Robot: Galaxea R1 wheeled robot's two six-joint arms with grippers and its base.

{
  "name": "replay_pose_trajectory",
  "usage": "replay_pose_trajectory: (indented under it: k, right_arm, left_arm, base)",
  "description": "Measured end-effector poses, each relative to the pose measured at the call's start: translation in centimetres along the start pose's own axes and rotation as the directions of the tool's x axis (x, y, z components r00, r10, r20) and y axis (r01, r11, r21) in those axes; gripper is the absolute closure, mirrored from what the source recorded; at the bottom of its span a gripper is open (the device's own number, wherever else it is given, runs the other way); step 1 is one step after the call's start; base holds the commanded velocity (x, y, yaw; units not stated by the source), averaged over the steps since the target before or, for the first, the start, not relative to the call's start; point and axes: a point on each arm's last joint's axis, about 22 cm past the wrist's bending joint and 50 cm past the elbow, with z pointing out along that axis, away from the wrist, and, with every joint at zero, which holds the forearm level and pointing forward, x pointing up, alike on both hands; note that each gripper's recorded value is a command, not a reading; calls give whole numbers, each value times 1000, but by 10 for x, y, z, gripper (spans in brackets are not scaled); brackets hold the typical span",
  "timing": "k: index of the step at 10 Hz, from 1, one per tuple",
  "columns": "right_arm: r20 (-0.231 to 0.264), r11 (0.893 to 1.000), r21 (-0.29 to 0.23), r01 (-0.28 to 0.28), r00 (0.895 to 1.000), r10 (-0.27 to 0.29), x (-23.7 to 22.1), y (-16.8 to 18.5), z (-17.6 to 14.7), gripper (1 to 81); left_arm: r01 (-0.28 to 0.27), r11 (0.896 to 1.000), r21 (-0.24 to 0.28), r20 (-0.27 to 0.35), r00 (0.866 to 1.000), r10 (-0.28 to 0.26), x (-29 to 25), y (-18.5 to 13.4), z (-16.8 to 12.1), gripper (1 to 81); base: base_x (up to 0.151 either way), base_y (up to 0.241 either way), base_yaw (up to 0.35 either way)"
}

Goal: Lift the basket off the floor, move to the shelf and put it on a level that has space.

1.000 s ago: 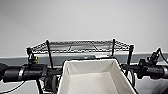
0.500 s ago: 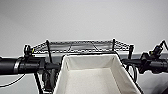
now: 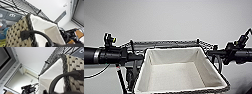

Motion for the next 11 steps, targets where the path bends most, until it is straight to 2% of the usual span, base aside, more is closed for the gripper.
replay_pose_trajectory:
  k: [2, 5, 9, 11]
  right_arm:
    - [16, 1000, 0, 10, 1000, -10, 7, -14, 3, 811]
    - [11, 1000, -10, 22, 1000, -22, 25, -29, 2, 811]
    - [0, 997, -19, 73, 997, -73, 48, -66, -5, 811]
    - [-2, 997, -32, 73, 997, -73, 57, -70, -7, 811]
  left_arm:
    - [-7, 1000, 12, 2, 1000, 7, 19, 8, 1, 811]
    - [-2, 1000, 14, -11, 1000, 3, 43, 19, -3, 811]
    - [-34, 999, 14, -33, 999, 34, 71, 46, -14, 811]
    - [-29, 999, 15, -34, 999, 30, 82, 54, -16, 811]
  base:
    - [0, 0, 0]
    - [0, 0, 0]
    - [0, 0, 0]
    - [0, 0, 0]
